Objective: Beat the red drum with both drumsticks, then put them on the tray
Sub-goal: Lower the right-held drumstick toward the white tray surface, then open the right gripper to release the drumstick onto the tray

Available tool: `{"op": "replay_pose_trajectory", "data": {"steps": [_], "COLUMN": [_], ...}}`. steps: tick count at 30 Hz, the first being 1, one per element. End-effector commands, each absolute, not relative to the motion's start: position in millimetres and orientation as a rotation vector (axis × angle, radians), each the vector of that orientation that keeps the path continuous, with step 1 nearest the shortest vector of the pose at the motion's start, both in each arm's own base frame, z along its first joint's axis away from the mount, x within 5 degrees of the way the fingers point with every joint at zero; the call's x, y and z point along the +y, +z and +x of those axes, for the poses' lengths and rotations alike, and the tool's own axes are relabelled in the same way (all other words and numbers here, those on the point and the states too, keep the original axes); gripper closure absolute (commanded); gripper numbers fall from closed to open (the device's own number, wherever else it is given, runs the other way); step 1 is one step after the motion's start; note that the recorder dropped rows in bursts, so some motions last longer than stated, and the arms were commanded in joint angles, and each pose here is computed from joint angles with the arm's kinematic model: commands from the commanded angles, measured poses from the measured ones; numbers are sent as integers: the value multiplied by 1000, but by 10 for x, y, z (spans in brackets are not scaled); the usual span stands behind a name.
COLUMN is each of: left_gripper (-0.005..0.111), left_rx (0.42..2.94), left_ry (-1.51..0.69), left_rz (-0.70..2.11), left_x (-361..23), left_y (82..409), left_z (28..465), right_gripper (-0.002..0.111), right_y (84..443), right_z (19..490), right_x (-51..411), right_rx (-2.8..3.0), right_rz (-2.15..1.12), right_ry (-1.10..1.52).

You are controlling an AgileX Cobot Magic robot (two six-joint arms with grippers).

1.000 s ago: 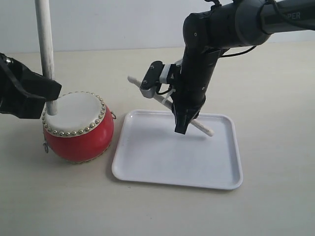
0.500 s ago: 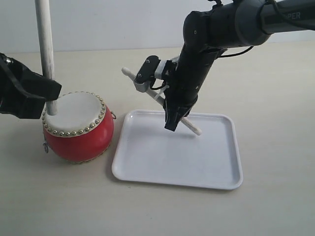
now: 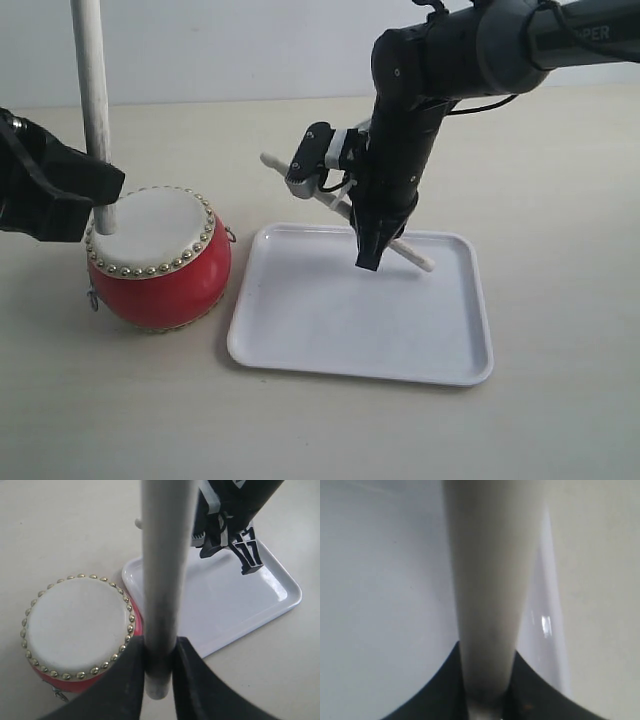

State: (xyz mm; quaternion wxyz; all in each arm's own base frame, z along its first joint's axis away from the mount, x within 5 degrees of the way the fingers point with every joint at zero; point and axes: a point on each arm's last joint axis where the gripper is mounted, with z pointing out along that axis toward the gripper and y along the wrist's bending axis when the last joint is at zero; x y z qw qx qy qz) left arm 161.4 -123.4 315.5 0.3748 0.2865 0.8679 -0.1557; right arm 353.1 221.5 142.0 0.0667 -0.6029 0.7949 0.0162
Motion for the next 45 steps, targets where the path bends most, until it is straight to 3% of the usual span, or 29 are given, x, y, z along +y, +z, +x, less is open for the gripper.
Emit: {"op": "replay_pose_trajectory", "data": {"steps": [1, 27, 31, 36, 39, 42, 45], "left_gripper": [107, 107, 107, 107, 107, 107, 107], "left_rx": [2225, 2229, 2229, 2229, 2174, 2090, 2103], "left_ry": [-406, -408, -408, -408, -419, -432, -427], "left_rz": [737, 733, 733, 733, 710, 669, 671], "left_x": [-1250, -1250, -1250, -1250, -1266, -1281, -1273], "left_y": [3145, 3143, 3143, 3143, 3184, 3137, 3060], "left_z": [1615, 1613, 1613, 1613, 1645, 1688, 1679], "right_gripper": [108, 107, 88, 50, 49, 49, 49], "right_y": [1201, 1334, 1334, 1333, 1384, 1721, 1865], "right_z": [3575, 3529, 3529, 3535, 3529, 3504, 3415], "right_x": [2201, 1994, 1996, 2000, 2032, 2154, 2113], "right_rx": [2433, 2519, 2548, 2565, 2572, 2499, 2504], "right_rz": [-1828, -1947, -1906, -1864, -1804, -1627, -1700], "right_ry": [44, -213, -211, -211, -161, 33, 50]}}
